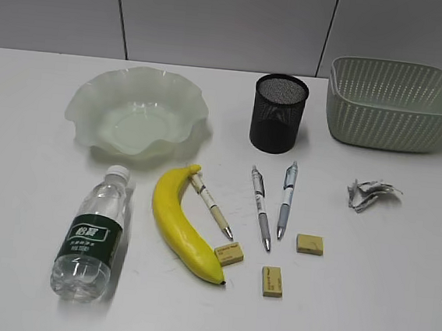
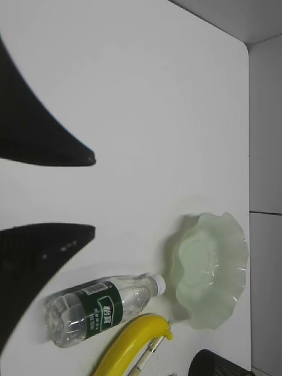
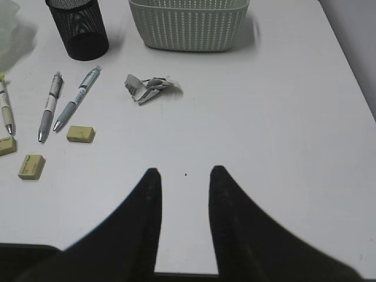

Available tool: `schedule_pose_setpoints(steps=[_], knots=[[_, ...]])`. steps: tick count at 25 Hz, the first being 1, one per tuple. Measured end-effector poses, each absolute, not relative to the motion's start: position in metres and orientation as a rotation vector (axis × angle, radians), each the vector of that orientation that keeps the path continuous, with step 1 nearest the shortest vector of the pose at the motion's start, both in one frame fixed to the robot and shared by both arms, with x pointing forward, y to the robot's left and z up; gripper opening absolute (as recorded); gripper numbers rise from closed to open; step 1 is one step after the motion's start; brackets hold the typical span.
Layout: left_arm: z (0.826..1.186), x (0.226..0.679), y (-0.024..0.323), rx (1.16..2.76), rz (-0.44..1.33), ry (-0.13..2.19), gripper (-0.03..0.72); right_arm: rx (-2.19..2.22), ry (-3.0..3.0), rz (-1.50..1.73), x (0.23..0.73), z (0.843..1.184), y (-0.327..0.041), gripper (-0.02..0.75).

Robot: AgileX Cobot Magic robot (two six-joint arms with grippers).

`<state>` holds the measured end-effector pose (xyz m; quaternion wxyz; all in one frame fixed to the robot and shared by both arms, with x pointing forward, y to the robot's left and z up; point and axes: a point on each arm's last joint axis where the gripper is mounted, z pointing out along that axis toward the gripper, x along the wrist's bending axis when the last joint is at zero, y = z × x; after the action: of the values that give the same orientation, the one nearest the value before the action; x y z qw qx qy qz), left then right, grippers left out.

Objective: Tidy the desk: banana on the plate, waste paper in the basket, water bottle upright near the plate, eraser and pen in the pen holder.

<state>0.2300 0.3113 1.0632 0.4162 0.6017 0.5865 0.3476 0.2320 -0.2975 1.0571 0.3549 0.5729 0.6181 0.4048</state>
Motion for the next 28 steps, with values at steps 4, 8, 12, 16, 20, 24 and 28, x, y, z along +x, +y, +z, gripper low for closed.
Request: schedule_pose_setpoints(steps=[4, 8, 12, 16, 20, 24, 28], knots=[[1.0632, 0.23, 0.3113, 1.511, 0.873, 1.473, 0.247, 1.48, 1.597, 1.046, 0.232, 1.0571, -0.2975, 0.238], [1.0632, 0.23, 0.3113, 1.511, 0.873, 1.473, 0.247, 1.48, 1.597, 1.046, 0.232, 1.0571, -0.2975, 0.238], [1.0632, 0.23, 0.3113, 1.511, 0.873, 1.473, 0.247, 1.48, 1.597, 1.046, 0.232, 1.0571, -0.2975, 0.238], [1.0632, 0.23, 0.3113, 1.511, 0.873, 1.473, 0.247, 1.48, 1.597, 1.046, 0.232, 1.0571, -0.2975, 0.238], [1.0632, 0.23, 0.3113, 1.511, 0.873, 1.473, 0.247, 1.48, 1.597, 1.046, 0.232, 1.0571, -0.2975, 0.238], [1.0632, 0.23, 0.3113, 1.511, 0.873, 1.473, 0.247, 1.48, 1.597, 1.046, 0.232, 1.0571, -0.2975, 0.238], [1.0632, 0.2299, 0.311, 1.51, 0.868, 1.472, 0.247, 1.48, 1.597, 1.046, 0.232, 1.0571, -0.2975, 0.238]])
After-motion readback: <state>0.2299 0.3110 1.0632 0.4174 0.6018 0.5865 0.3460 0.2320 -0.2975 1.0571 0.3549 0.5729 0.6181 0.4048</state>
